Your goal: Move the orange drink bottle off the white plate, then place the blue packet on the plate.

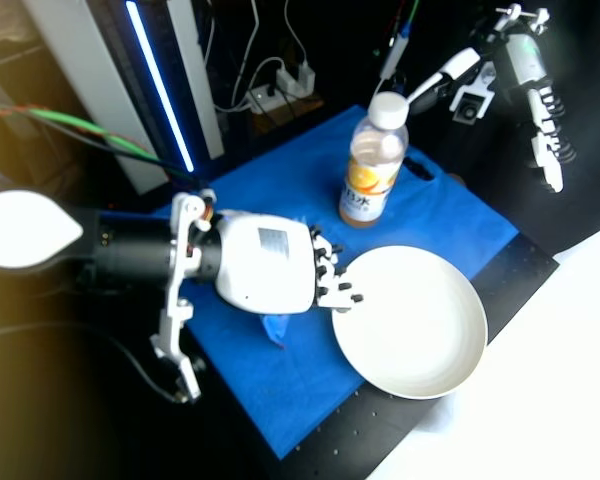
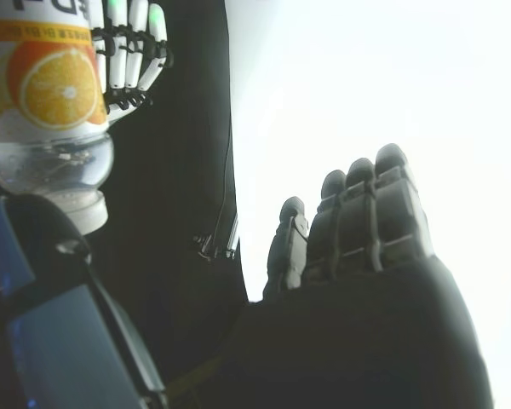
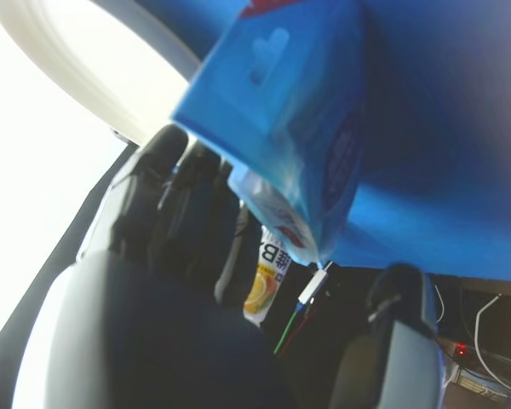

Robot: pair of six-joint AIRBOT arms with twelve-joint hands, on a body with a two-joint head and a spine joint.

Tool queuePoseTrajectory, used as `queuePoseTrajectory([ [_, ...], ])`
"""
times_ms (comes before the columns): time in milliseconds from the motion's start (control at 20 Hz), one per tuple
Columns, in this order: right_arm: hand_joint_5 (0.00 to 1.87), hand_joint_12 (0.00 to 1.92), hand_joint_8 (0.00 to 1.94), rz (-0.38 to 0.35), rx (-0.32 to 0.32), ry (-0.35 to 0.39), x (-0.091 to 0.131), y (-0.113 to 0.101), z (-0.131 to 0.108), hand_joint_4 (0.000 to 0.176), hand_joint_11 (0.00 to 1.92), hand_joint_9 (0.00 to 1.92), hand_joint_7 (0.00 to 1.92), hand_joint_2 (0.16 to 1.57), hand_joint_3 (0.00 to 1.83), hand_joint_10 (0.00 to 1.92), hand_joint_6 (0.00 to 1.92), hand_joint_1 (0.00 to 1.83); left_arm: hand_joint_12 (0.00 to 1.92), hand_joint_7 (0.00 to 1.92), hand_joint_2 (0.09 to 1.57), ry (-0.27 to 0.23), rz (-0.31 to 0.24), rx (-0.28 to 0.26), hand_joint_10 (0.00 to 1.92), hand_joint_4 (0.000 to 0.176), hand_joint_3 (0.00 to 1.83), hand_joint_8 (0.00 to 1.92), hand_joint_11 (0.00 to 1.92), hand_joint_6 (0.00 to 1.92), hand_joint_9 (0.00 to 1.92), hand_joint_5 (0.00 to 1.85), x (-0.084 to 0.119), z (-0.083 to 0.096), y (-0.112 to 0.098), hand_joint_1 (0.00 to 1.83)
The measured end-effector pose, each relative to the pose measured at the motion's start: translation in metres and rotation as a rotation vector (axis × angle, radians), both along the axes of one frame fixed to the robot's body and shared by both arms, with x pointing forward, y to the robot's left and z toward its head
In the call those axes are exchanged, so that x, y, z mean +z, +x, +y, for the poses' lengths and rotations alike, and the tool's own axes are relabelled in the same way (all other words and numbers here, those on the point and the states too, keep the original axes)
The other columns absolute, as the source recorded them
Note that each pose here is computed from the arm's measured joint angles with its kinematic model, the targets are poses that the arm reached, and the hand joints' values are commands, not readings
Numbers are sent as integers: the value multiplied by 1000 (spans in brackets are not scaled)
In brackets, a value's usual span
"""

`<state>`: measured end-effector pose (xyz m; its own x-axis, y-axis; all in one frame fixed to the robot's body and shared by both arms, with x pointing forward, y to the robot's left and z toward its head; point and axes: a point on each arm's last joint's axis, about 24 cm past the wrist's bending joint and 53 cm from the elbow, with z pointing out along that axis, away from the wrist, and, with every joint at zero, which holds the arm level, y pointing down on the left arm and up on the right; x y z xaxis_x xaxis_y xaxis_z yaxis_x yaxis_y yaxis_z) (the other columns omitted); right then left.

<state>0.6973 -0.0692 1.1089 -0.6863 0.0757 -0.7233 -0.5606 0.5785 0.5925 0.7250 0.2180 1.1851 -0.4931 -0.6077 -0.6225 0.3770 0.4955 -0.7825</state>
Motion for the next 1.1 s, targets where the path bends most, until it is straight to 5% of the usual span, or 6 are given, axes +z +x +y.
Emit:
queuePoseTrajectory([
  [100, 862, 1410, 1149, 1, -2, -6, -3, 0, 0, 0, 483, 688, 900, 1178, 1, 1463, 1048, 1333, 0, 0, 605, 0, 0, 0, 0, 176, 1, 0, 0, 0, 0, 0, 0, 0, 0, 826],
  [500, 949, 1199, 924, -3, -51, -11, -4, 12, -7, 0, 525, 803, 999, 1127, 0, 1336, 983, 1370, 0, 0, 617, -2, 12, 7, 0, 176, 5, 0, 0, 0, 0, 0, -5, 2, -1, 797],
  [650, 855, 1902, 1490, -21, -18, 4, 9, 7, 0, 0, 554, 664, 826, 1199, 1, 1644, 906, 1235, 0, 0, 608, 5, 15, 9, 0, 176, 0, 0, 0, 0, 0, 0, -6, 4, -2, 826],
  [800, 929, 1279, 931, -80, -24, 81, 56, 17, 4, 0, 769, 1020, 997, 1105, 0, 1225, 821, 1373, 0, 0, 613, 5, 19, 18, 0, 176, 2, 0, 0, 0, 0, 0, -6, 11, -3, 782],
  [950, 1005, 1420, 860, -127, -39, 127, 88, 27, 5, 0, 152, 872, 1122, 1094, 2, 1302, 710, 1383, 0, 0, 623, 25, 30, 21, 0, 176, 5, 0, 0, 0, 0, 0, -11, 14, -5, 767],
  [1100, 1017, 1784, 1247, -144, -43, 133, 91, 38, 15, 0, 1143, 1157, 1081, 1093, 3, 1587, 869, 1202, 0, 0, 613, 12, 32, 21, 0, 176, 0, 0, 0, 0, 0, 0, -9, 13, -6, 740],
])
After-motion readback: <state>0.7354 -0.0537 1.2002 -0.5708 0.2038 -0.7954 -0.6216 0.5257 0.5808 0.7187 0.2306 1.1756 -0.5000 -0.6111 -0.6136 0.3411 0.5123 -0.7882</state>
